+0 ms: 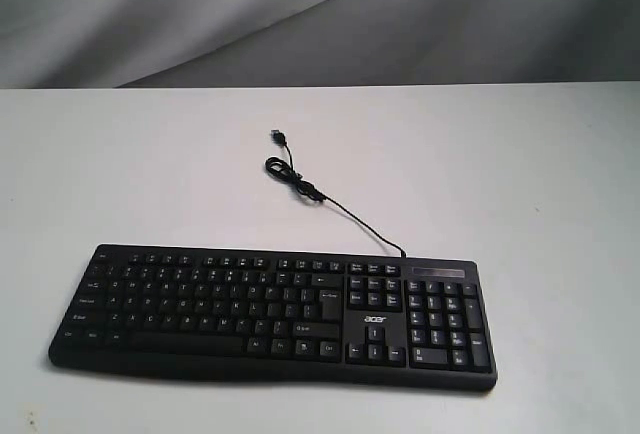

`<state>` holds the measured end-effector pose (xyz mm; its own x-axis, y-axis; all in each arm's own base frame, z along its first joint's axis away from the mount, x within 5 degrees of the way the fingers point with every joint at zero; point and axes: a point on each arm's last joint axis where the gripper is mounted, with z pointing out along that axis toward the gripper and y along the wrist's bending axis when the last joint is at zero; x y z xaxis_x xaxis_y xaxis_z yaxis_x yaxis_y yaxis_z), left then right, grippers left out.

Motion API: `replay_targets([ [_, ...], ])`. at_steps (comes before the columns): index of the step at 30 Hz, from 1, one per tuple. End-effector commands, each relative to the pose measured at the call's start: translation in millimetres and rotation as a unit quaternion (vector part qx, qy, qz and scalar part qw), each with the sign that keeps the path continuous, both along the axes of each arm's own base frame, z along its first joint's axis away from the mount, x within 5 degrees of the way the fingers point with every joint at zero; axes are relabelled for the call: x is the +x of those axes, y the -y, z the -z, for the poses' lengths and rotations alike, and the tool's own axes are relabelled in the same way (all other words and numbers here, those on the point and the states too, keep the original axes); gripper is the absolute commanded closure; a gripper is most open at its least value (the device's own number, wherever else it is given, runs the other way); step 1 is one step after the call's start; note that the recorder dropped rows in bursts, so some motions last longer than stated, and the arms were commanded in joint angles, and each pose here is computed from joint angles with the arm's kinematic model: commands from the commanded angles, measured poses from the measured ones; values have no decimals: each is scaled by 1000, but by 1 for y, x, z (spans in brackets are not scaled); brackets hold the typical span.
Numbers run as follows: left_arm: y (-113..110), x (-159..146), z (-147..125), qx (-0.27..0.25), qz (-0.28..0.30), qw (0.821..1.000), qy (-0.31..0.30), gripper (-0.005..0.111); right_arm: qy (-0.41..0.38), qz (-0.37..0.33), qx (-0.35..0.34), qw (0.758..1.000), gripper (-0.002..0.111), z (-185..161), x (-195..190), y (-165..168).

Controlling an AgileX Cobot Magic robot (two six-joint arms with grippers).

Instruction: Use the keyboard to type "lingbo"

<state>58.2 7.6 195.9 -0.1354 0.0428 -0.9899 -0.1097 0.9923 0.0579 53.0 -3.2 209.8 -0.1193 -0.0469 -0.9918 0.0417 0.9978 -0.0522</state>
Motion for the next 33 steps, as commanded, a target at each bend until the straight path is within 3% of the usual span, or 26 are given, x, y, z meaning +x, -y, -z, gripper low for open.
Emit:
replay_targets([
  [1, 0, 0, 1, -1, 3, 1000, -2, 106, -5, 2, 0, 1000, 108, 16, 3, 0],
  [5, 0, 0, 1, -1, 3, 1000, -2, 106, -38, 3, 11, 999, 108, 22, 2, 0],
  [33, 1, 0, 1, -1, 9, 1000, -1, 106, -36, 2, 15, 999, 108, 22, 2, 0],
])
